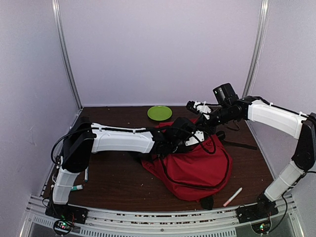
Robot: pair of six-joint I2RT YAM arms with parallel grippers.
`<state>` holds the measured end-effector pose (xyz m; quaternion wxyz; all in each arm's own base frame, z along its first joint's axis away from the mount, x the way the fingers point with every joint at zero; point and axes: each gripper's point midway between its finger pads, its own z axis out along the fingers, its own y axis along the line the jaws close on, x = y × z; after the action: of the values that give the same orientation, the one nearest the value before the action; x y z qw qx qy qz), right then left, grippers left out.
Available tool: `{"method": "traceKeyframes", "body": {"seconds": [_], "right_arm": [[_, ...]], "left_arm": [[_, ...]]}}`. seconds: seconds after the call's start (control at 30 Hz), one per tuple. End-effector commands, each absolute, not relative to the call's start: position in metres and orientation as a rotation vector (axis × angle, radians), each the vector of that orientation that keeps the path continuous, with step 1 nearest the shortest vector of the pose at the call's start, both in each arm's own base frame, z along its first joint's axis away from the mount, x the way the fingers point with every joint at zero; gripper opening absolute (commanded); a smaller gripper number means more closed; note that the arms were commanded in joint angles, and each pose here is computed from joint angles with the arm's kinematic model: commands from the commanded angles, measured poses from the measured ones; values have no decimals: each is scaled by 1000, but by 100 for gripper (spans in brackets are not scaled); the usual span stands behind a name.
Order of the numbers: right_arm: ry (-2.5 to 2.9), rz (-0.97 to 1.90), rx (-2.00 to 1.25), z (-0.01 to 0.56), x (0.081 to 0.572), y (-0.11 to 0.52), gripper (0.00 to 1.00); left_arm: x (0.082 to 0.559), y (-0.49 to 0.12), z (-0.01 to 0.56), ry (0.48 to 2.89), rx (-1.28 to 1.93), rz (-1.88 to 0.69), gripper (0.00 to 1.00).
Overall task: Pack the student bag
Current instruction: Adjust the pen in the lower front pocket of the bag, then grab the pen at the corner of the board.
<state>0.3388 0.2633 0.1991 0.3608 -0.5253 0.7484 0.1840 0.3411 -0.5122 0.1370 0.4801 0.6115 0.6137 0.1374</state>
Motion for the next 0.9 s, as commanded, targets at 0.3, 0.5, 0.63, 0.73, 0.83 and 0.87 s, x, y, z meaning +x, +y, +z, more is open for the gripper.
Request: {"method": "traceKeyframes", "body": {"seconds": [0.3, 0.5, 0.63, 0.73, 0.83, 0.87], "right_arm": [[1952, 558, -1325, 205, 337, 268, 1], [1968, 572, -1343, 197, 334, 267, 1], [1964, 601, -1367, 194, 328, 268, 3], [1947, 619, -1375, 198, 323, 268, 13], [1940, 634, -1388, 202, 317, 268, 28], [1938, 636, -1393, 202, 315, 267, 30]], "left_arm": [[317, -487, 235, 1479, 1265, 148, 56], [279, -476, 269, 1535, 1206, -120, 55], [264, -429, 248, 1723, 1106, -142, 49], [258, -375, 228, 1908, 936, -104, 47], [250, -316, 204, 2161, 706, -28, 47], [246, -297, 194, 2246, 621, -14, 47]]}}
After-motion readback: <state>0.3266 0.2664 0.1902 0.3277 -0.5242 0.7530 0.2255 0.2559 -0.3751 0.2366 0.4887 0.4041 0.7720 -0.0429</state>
